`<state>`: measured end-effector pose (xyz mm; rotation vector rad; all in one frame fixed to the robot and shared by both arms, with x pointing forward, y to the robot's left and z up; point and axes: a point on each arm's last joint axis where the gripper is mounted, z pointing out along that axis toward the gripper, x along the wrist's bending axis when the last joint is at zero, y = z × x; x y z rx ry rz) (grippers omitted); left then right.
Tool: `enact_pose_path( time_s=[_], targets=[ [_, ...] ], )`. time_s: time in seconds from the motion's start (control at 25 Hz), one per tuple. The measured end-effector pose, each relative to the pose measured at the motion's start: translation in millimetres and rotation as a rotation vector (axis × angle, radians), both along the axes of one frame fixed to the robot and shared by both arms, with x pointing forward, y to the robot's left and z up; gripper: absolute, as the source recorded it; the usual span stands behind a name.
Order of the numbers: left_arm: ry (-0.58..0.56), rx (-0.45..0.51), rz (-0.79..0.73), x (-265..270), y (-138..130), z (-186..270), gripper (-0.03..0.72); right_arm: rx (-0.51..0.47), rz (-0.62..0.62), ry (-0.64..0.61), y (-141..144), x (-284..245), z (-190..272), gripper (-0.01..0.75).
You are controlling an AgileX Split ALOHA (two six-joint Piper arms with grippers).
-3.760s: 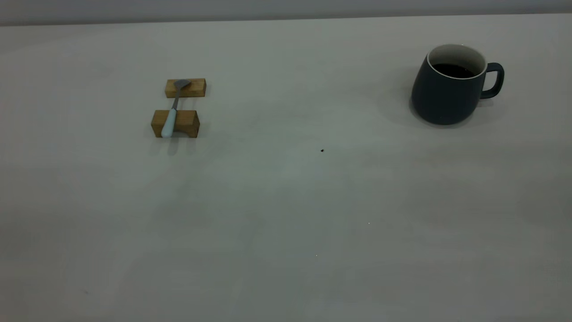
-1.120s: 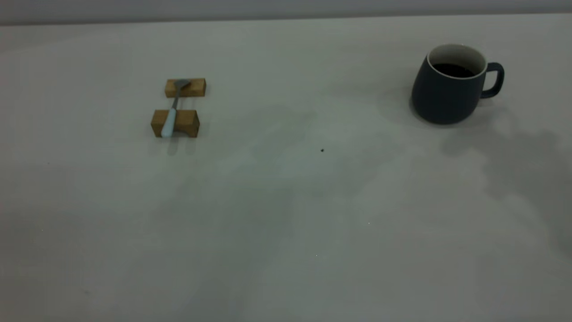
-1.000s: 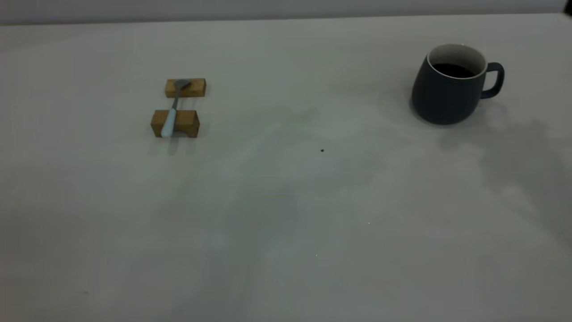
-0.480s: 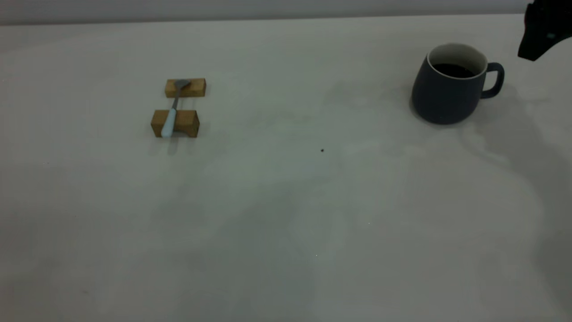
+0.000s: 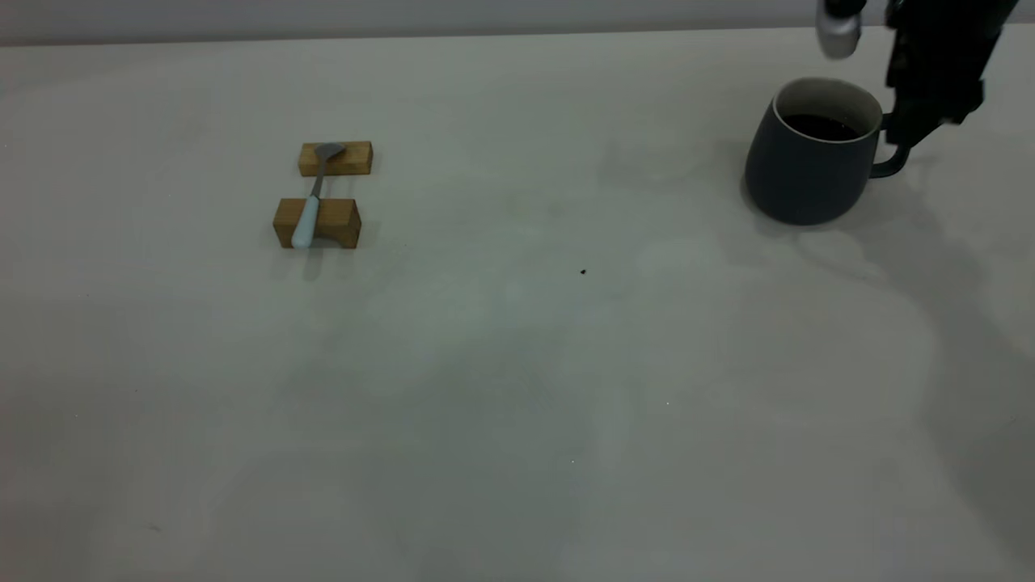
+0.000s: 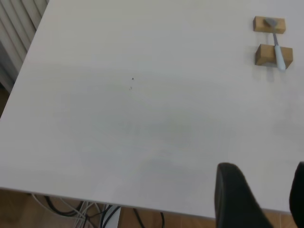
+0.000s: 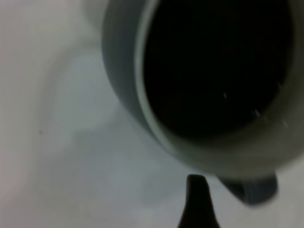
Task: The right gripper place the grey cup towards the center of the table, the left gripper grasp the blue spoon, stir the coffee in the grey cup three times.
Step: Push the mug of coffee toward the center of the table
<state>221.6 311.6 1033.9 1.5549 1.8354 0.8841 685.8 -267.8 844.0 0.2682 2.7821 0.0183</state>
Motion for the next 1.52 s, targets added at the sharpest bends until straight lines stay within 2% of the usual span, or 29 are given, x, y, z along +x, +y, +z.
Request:
enact_pose_path(
  time_s=[0.32, 0.52, 0.76, 1.0, 1.24, 1.4, 1.52],
  targets=[
    [0.0, 0.0, 0.001, 0.0, 0.0, 0.0, 0.363, 0.003, 0.031, 0.021, 12.5, -2.0, -14.3, 0.593],
    [0.0, 0.001, 0.001, 0.0, 0.1, 0.0, 0.363, 0.04, 0.062, 0.007, 42.8, -4.5, -15.0, 0.593],
    [0.0, 0.001, 0.001, 0.0, 0.1, 0.0, 0.363, 0.117, 0.079, 0.011, 87.4, -13.3, -15.0, 0.593],
    [0.0, 0.001, 0.001, 0.0, 0.1, 0.0, 0.363, 0.233, 0.047, 0.029, 130.7, -25.6, -14.2, 0.593],
    [0.0, 0.001, 0.001, 0.0, 0.1, 0.0, 0.363, 0.328, 0.003, 0.026, 157.9, -33.0, -10.8, 0.593],
    [0.0, 0.001, 0.001, 0.0, 0.1, 0.0, 0.363, 0.394, -0.035, 0.073, 161.6, -39.6, 27.1, 0.593],
    [0.0, 0.001, 0.001, 0.0, 0.1, 0.0, 0.363, 0.458, -0.067, 0.088, 158.2, -52.8, 96.0, 0.593]
  ],
)
